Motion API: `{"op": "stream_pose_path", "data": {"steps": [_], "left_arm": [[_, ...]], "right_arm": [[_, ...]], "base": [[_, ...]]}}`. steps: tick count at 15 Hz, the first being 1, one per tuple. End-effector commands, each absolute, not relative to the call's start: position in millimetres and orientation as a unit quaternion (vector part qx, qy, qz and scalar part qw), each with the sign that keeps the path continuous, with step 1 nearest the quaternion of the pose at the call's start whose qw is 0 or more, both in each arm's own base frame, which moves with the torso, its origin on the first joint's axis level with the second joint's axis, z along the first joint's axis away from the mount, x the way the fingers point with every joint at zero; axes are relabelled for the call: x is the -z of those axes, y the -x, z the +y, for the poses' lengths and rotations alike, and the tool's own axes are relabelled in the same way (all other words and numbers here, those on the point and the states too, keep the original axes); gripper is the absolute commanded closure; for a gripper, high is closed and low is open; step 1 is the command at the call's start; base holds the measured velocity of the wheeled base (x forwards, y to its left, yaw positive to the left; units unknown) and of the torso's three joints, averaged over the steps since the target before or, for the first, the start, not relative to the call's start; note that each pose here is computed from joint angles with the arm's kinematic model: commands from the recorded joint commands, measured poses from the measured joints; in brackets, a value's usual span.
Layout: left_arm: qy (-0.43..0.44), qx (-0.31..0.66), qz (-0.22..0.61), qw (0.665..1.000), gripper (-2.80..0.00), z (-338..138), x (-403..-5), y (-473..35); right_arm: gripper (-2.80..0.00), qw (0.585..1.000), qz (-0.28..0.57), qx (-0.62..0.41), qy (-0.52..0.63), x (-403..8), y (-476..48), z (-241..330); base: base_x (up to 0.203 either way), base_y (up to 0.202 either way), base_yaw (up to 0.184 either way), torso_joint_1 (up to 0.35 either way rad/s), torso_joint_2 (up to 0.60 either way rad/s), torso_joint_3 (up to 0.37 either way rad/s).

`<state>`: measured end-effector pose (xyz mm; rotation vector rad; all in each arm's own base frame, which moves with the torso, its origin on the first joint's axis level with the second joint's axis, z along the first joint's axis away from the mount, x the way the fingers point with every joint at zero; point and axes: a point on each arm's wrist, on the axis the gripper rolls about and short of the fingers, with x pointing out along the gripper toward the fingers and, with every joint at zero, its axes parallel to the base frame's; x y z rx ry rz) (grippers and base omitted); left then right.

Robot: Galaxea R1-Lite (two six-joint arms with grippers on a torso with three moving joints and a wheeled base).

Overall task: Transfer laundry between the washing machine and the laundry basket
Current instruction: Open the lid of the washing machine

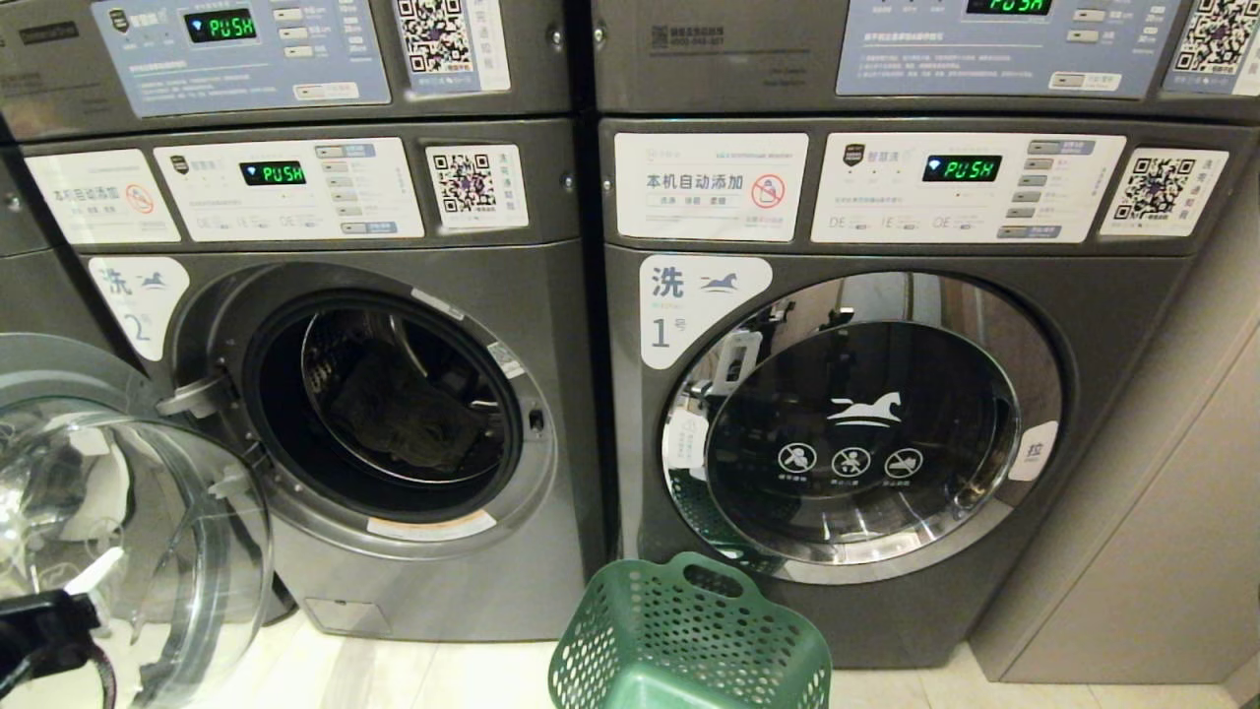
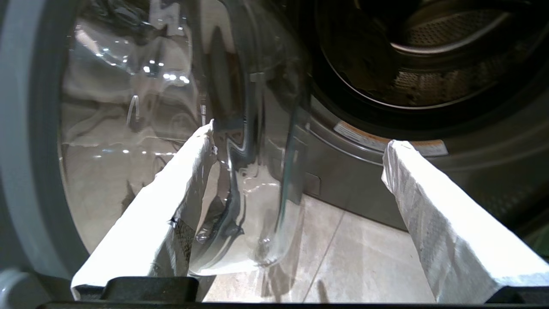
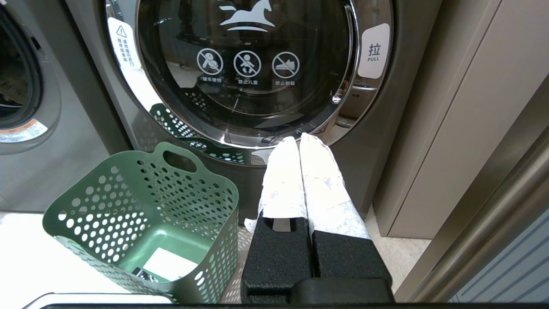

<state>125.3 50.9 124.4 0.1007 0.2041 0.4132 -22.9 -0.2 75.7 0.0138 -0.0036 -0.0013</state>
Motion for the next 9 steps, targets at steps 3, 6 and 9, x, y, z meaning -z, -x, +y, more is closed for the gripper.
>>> {"op": "stream_pose_path", "data": {"steps": [3,6,9], "left_arm": [[-0.052,-0.183,0.096,0.977,-2.8,36.1,-127.9,-110.5],[-0.051,-0.174,0.096,0.979,-2.8,30.0,-128.5,-99.8],[-0.054,-0.119,0.071,0.989,-2.8,17.0,-132.6,-91.3]], "right_arm": [[0.0,1.0,-0.002,0.001,-0.007,-75.8,22.9,-0.2],[0.0,1.0,-0.002,0.001,-0.007,-75.8,22.9,-0.2],[0.0,1.0,-0.002,0.0,-0.007,-75.8,22.9,-0.2]], "base": [[0.0,0.0,0.0,0.0,0.0,0.0],[0.0,0.0,0.0,0.0,0.0,0.0],[0.0,0.0,0.0,0.0,0.0,0.0]]}}
